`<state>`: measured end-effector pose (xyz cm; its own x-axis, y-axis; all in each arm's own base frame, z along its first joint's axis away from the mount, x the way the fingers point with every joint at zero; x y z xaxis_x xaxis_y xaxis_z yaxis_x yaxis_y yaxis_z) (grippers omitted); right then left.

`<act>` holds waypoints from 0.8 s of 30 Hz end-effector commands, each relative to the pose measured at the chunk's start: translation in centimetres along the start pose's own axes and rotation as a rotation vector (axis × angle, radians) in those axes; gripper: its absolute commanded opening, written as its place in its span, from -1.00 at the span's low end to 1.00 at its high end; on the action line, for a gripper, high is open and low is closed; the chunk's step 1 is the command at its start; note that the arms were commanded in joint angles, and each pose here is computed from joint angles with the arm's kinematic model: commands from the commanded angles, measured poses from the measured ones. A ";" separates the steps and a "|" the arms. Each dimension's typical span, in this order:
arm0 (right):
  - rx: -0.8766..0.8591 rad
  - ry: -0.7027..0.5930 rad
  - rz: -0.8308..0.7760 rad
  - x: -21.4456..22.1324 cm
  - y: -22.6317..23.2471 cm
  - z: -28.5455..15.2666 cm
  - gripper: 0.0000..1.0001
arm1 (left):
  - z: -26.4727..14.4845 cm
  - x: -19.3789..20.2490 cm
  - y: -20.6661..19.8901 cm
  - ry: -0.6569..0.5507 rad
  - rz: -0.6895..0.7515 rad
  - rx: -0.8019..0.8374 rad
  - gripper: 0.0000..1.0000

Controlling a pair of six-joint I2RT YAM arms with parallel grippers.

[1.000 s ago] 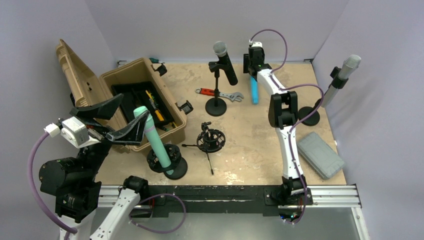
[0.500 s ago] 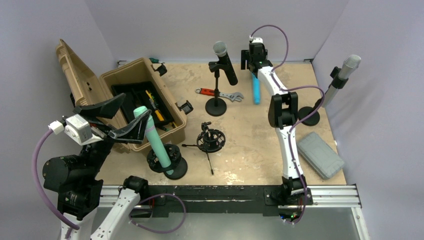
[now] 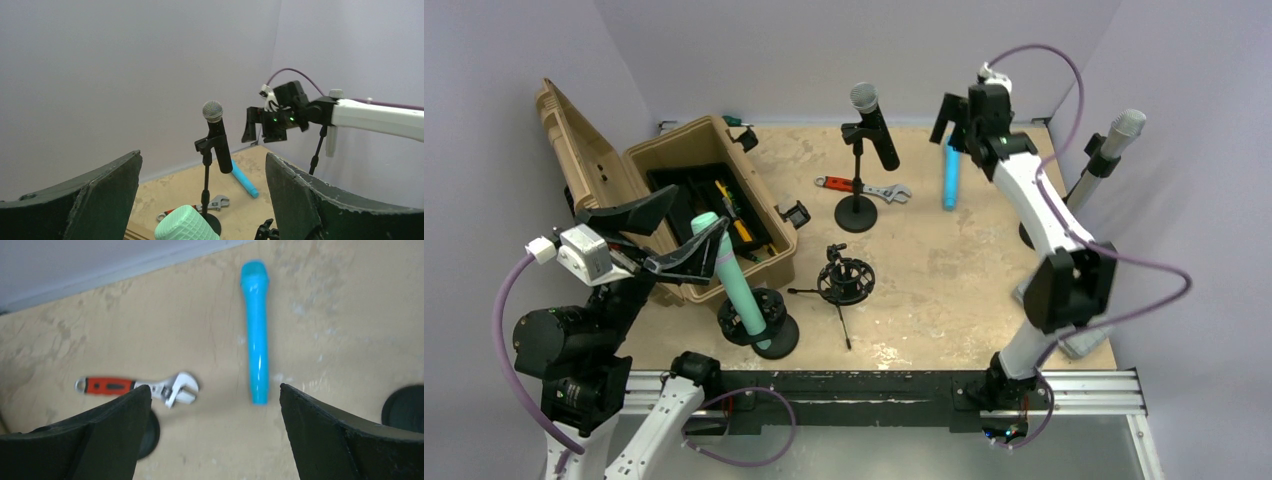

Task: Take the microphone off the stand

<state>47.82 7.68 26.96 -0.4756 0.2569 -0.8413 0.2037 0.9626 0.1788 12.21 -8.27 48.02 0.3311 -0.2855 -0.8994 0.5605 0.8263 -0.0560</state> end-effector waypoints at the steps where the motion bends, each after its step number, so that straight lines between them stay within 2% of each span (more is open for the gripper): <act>1: -0.191 0.090 0.124 6.3 0.3 -5.2 0.96 | 0.4 -0.2 0.1 -0.026 0.006 0.000 0.81; 7: -0.427 0.208 0.060 12.4 -0.2 -13.9 0.91 | 1.0 0.6 0.2 0.004 0.001 0.013 0.83; 13: -0.815 0.297 0.101 16.1 2.7 -22.3 0.90 | 1.6 0.7 -0.8 0.029 -0.017 0.084 0.86; 16: -0.935 0.372 0.101 18.8 4.6 -23.9 0.85 | 2.2 0.7 -2.5 0.075 -0.064 0.198 0.86; 18: -1.013 0.377 0.099 20.5 6.0 -24.3 0.81 | 2.5 0.6 -3.7 0.136 -0.120 0.264 0.82; 24: -1.275 0.370 0.073 23.1 9.4 -24.7 0.66 | 2.2 2.4 -6.7 0.406 -0.434 0.401 0.66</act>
<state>17.45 22.03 19.42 -0.8014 0.1267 -0.5846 -0.4533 0.5090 0.7317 13.22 -13.36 48.50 0.0430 -0.2958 -0.9543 0.7786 0.6085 -0.1535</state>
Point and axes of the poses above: each gripper's point midway between its finger pads, its own z axis out along the fingers, its own y axis along the line the jaws close on, x = y × z, the point moved 3 cm from there along -z, back along the fingers, and after that the axes turned 1 degree about z, right-handed, at the moved point
